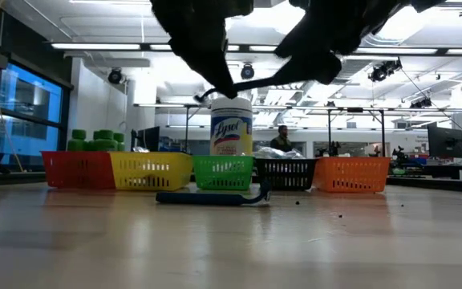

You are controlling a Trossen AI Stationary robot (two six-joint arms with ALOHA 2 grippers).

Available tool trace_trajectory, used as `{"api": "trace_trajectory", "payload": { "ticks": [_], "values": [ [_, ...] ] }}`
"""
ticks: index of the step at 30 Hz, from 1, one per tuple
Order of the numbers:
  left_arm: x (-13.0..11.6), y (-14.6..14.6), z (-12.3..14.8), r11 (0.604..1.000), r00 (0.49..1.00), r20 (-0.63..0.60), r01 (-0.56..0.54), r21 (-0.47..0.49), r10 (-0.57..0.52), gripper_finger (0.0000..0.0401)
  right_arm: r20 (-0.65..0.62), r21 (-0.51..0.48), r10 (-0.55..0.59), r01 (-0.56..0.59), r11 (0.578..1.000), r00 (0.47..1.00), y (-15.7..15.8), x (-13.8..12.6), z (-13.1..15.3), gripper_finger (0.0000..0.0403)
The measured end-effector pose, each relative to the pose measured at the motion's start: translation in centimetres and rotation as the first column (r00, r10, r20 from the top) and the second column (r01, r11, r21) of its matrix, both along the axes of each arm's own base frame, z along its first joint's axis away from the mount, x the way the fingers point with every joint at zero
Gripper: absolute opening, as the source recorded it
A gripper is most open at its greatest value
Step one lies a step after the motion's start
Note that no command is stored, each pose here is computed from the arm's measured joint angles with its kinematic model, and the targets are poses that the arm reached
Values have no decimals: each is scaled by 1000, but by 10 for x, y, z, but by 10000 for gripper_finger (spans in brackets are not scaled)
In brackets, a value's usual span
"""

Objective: Pick & Place Travel size toiletries
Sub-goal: Put the blue razor into the orange bin

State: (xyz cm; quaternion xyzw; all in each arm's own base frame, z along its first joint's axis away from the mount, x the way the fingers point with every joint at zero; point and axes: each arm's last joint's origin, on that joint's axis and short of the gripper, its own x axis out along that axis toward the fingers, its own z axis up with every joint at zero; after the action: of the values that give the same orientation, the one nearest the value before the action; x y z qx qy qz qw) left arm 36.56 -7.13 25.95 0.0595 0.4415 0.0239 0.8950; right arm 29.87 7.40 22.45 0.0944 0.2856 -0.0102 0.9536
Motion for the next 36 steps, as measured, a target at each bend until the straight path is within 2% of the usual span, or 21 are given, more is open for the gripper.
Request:
{"api": "trace_trajectory", "payload": {
  "ticks": [10,15,20,36],
  "values": [
    [5,-1,4,1000,998,70,0,-14,1,25,23,-43,-38,39,998,999,-1,4,-3,253],
    [8,-2,6,1000,995,102,1,-21,2,25,11,-45,-35,36,998,999,0,7,-8,230],
    [8,-2,7,1000,993,114,1,-24,2,25,44,-32,-36,37,999,998,1,9,-5,188],
    [8,-2,7,1000,994,110,4,-27,-1,25,41,-24,-27,28,999,999,1,9,-6,28]
  ]
}}
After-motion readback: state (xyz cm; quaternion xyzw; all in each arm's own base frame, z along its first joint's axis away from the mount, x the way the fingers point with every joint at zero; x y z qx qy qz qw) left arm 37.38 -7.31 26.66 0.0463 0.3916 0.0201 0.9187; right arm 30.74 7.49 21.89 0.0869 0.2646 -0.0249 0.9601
